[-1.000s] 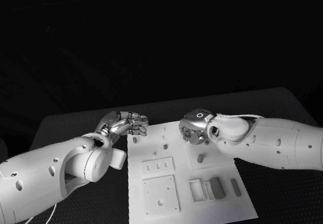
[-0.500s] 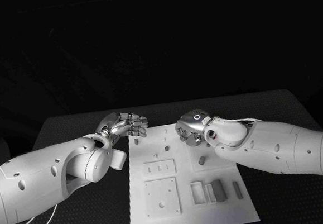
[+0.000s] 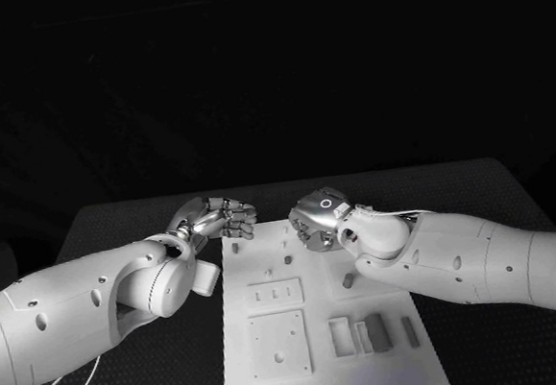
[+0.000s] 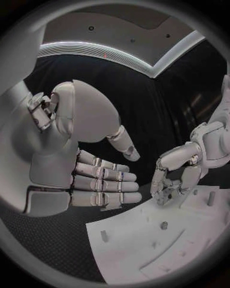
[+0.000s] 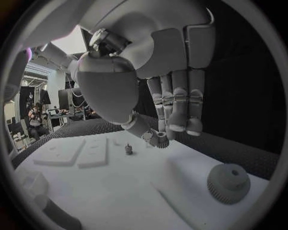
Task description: Assemble the parts on the task board
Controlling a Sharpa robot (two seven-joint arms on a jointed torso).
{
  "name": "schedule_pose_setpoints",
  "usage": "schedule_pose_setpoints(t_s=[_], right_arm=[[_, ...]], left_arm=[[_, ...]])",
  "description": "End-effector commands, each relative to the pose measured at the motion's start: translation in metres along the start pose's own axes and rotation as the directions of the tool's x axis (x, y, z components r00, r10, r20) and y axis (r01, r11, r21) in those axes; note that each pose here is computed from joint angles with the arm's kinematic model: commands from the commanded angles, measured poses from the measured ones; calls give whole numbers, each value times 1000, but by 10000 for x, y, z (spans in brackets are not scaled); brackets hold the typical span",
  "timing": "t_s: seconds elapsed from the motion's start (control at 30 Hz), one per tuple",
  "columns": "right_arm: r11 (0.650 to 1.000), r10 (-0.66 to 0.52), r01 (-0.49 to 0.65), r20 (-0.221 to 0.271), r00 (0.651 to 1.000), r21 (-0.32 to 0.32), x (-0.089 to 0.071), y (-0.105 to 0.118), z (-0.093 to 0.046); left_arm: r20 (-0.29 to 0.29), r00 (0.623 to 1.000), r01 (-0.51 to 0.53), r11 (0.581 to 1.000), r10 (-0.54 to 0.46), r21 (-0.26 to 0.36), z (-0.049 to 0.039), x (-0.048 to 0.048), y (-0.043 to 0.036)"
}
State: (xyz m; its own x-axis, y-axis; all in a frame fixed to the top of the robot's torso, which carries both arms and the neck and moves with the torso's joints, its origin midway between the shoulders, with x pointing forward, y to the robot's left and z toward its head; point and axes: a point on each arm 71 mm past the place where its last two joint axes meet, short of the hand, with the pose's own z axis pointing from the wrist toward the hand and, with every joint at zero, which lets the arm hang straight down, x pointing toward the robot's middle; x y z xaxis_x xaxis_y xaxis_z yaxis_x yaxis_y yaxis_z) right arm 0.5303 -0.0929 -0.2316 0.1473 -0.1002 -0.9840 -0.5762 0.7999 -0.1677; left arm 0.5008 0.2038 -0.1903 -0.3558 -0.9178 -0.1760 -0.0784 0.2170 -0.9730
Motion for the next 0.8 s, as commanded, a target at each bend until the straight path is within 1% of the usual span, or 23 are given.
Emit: schedule_pose_setpoints(t_s=[0.03,0.17,0.43,0.63,0.8], right_arm=[[999,-39,38,45,998,5,-46,-3,32],[999,-46,46,53,998,6,-65,7,76],[998,-57,57,56,997,9,-71,20,147],[998,-66,65,57,996,15,-67,17,198],[998,-65,65,60,996,4,-72,48,220]], left_arm=[[-4,1000,5,1000,-5,18,4,26,-28],[-8,1000,6,1000,-6,19,1,43,-35],[-8,1000,5,1000,-5,25,2,46,-67],[-10,1000,3,999,-3,32,10,55,-109],[-11,1000,2,999,-1,41,12,59,-152]])
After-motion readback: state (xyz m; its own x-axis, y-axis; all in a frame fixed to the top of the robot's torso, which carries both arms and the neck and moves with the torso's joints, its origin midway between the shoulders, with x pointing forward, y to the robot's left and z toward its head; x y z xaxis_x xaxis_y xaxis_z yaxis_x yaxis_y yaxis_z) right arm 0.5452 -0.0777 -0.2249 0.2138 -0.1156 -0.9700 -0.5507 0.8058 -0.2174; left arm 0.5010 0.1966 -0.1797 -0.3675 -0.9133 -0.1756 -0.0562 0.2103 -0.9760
